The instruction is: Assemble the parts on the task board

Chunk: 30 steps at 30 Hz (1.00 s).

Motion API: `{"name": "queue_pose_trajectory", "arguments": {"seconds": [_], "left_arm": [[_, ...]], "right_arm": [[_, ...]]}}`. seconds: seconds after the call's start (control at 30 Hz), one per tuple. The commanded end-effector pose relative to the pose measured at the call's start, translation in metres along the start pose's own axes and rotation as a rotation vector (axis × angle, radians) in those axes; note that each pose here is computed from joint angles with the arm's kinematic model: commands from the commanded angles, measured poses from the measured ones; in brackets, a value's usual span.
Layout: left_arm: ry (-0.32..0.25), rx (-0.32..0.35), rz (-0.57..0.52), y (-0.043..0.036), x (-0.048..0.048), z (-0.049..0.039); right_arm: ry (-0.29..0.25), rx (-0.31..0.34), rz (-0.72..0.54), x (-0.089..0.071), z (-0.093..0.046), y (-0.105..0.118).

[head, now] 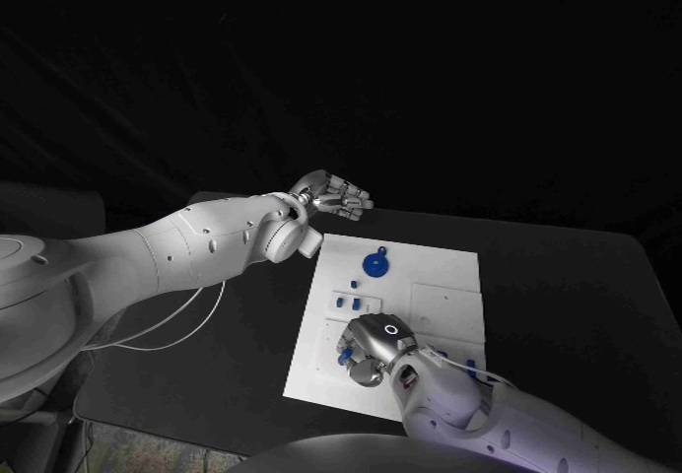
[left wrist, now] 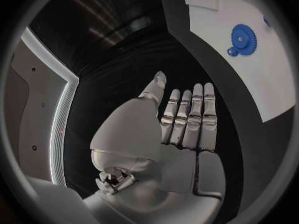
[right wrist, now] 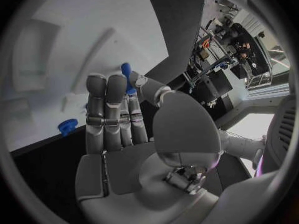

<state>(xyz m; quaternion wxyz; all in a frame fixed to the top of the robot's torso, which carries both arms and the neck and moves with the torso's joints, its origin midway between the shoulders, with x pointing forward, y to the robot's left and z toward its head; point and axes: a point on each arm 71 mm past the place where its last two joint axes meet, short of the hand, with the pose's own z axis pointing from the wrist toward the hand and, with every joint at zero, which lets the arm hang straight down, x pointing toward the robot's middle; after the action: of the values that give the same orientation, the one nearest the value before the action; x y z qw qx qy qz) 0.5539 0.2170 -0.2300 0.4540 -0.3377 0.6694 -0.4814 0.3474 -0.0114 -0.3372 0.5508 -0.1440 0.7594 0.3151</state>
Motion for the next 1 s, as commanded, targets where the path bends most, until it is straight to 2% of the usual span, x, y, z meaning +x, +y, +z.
{"name": "queue_pose_trajectory", "arguments": {"seconds": [0.03,0.33,0.77,1.0], "left_arm": [[0.017,0.006,-0.008,-0.0010,0.0022,0.0004],[0.017,0.005,-0.007,-0.0008,0.0015,0.0000],[0.014,0.003,-0.006,-0.0001,-0.0001,-0.0008],[0.016,0.002,-0.007,-0.0001,0.0003,-0.0007]], "right_arm": [[0.031,0.011,-0.027,0.0021,0.0010,0.0002],[0.080,0.018,-0.077,0.0062,0.0007,0.0002],[0.041,0.053,-0.096,0.0028,0.0007,0.0012],[0.045,0.035,-0.082,0.0031,0.0028,0.0083]]}}
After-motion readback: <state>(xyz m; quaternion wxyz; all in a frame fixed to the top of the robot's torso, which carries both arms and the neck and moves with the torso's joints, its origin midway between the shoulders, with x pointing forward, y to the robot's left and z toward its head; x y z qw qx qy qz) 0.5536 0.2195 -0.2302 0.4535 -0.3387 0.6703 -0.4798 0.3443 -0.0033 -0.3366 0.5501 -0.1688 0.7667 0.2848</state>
